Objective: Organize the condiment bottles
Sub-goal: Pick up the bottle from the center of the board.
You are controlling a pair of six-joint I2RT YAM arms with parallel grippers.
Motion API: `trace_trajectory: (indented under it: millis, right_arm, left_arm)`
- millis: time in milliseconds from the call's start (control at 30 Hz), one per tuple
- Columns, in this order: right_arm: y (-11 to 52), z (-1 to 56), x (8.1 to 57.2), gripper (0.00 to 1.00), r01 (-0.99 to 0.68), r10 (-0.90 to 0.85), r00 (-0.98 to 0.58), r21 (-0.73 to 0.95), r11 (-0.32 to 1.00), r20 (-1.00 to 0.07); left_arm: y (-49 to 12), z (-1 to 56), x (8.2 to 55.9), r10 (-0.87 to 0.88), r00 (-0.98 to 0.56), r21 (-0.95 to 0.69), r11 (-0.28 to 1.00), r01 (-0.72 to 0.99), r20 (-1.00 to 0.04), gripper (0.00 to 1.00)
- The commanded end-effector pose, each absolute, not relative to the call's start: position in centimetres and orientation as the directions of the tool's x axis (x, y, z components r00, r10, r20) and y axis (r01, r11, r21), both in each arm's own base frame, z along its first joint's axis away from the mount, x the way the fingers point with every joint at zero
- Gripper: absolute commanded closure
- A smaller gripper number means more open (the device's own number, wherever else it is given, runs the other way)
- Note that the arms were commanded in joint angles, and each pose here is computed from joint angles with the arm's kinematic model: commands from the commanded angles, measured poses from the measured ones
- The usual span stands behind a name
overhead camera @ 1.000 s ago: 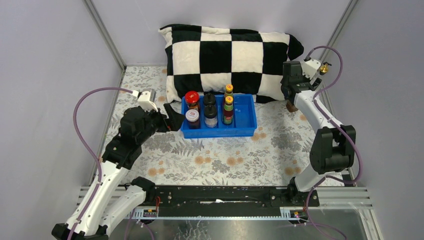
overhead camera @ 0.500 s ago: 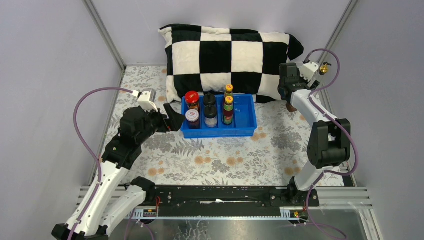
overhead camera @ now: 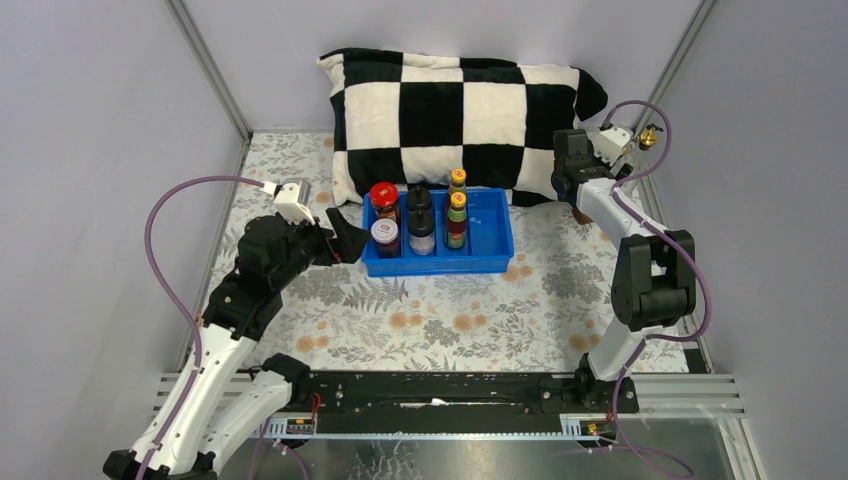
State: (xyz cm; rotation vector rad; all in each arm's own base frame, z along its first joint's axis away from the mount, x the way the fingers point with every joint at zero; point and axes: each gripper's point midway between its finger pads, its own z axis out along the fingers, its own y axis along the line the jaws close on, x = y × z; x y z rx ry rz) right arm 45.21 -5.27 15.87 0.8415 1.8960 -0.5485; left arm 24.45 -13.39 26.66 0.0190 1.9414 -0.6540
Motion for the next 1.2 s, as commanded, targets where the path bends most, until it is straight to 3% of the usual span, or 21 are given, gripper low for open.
trace_trajectory:
  millis: [0, 300, 433, 900, 1167]
  right_arm:
    - [-5.8, 17.4, 45.7, 0.0, 0.781, 0.298, -0.246, -0.007, 0.624, -0.922]
    - [-5.8, 17.0, 45.8, 0.04, 0.784, 0.296, -0.252, -0.015, 0.621, -0.921]
    - [-5.8, 16.7, 45.7, 0.13, 0.782, 0.3, -0.254, -0.013, 0.623, -0.92]
    - [-6.5, 17.1, 45.7, 0.11, 0.805, 0.264, -0.245, -0.044, 0.591, -0.933]
    - [-6.8, 17.4, 46.1, 0.19, 0.813, 0.243, -0.243, -0.061, 0.579, -0.939]
  left_arm:
    - [-13.3, 27.4, 24.5, -0.268, -0.433, -0.425, 0.847, 0.319, -0.861, 0.01]
    - [-13.2, 27.3, 24.4, -0.268, -0.434, -0.424, 0.848, 0.318, -0.86, 0.01]
    - [-13.2, 27.3, 24.5, -0.267, -0.435, -0.424, 0.848, 0.317, -0.86, 0.01]
    - [-13.3, 27.4, 24.4, -0.264, -0.44, -0.424, 0.848, 0.318, -0.858, 0.01]
    - [-13.5, 27.3, 24.8, -0.257, -0.45, -0.423, 0.848, 0.32, -0.855, 0.01]
